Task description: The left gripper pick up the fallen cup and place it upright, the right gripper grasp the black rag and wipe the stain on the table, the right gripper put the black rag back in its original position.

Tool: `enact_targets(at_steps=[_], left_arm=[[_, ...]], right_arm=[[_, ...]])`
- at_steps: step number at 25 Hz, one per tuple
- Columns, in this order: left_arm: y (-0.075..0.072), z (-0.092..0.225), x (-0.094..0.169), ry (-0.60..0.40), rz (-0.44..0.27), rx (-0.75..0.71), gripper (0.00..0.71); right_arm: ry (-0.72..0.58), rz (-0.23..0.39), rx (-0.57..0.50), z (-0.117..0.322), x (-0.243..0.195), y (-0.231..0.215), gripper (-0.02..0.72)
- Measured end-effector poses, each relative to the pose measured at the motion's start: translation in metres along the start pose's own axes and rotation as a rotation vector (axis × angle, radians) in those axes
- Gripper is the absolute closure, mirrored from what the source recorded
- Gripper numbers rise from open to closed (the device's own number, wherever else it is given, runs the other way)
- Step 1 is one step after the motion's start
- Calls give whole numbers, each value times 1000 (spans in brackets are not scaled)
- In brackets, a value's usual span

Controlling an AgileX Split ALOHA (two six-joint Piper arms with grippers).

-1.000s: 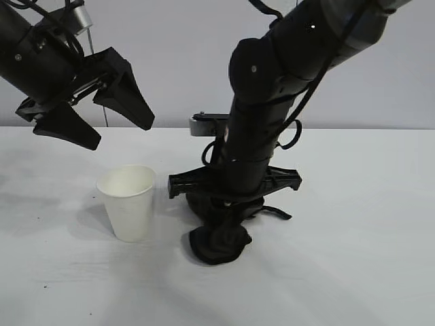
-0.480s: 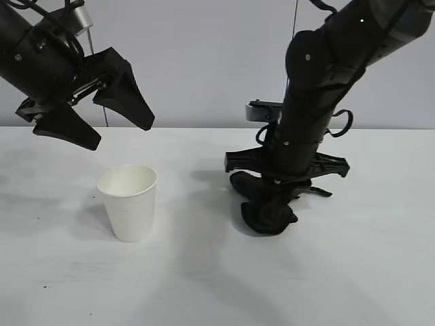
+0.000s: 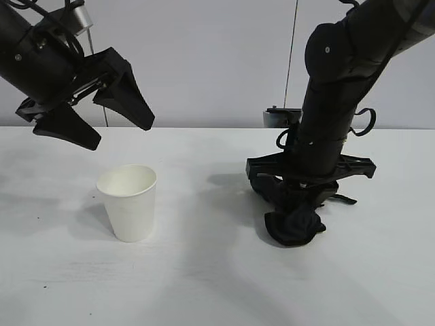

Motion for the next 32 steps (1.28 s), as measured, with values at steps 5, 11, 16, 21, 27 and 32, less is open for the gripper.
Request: enact_targets(at_steps=[5,11,16,21,27,32], left_arm=[[0,0,0,0,0,0,16],[0,0,0,1,-1,-1,16],[0,0,0,3,0,-3,16],[0,0,0,3,0,-3,16],[0,1,0,6,3,-3,16],[0,1,0,5,2,-3,16]], right_arm=[[-71,-25,-28,-7,37,2,441],[-51,-11,-16,-1,56,-2,45],[-89,-25,-33,-2,79,-5,30],[-179,-80,-152,-5,123,-31,62],[-205,-176,-226,23,141,-47,64],[-211,-238,-237,29,135,-41,64]])
Point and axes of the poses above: a point on each arm's last joint axis where the gripper is mounted, x pointing back along that axis away from the gripper, y along the wrist's bending axis when the last joint is at zero, z = x × y, the point moved 6 cm from there along -x, pointing out along that axis toward the gripper, and after that the axes turned 6 degrees about -x, right-handed, at the moved point
